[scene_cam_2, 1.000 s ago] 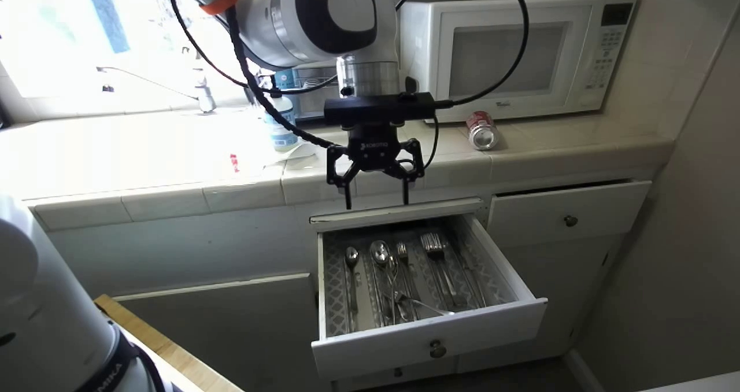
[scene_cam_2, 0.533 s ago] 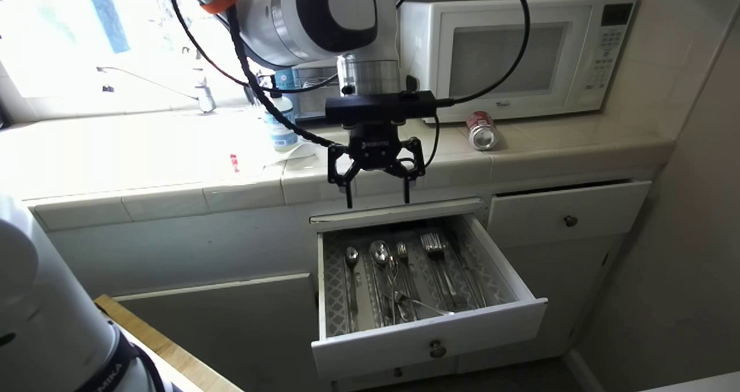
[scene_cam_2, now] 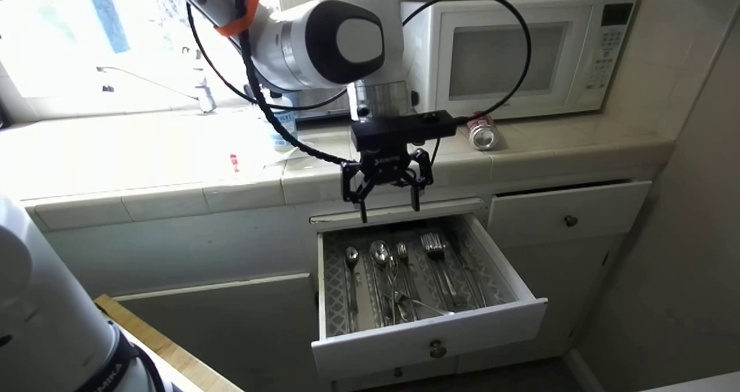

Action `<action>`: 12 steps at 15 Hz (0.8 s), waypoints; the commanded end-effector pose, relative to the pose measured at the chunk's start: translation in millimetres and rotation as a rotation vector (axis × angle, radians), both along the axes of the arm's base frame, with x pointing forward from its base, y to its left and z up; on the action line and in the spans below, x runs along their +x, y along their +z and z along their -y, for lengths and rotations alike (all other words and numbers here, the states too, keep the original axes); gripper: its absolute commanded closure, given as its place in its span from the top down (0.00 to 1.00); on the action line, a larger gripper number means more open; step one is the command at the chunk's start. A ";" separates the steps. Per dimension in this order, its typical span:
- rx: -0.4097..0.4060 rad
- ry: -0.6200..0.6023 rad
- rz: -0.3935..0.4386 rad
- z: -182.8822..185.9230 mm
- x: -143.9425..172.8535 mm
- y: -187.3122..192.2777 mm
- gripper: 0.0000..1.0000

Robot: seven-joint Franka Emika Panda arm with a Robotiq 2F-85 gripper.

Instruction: Put one fork from the drawer on the counter.

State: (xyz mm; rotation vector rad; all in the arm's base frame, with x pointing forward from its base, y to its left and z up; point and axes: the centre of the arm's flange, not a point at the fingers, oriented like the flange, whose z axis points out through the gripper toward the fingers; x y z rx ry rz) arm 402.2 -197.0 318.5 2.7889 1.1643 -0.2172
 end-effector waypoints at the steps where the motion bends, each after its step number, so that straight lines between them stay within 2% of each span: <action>1: 0.091 0.140 0.005 33.1 -6.4 -41.4 1.00; 7: 0.201 0.223 -0.007 77.8 -26.4 -95.1 1.00; 9: 0.196 0.177 0.011 87.0 -24.6 -95.9 1.00; 10: 0.189 0.190 -0.007 72.8 -36.1 -85.3 1.00; 12: 0.190 0.176 -0.006 81.1 -33.9 -89.2 1.00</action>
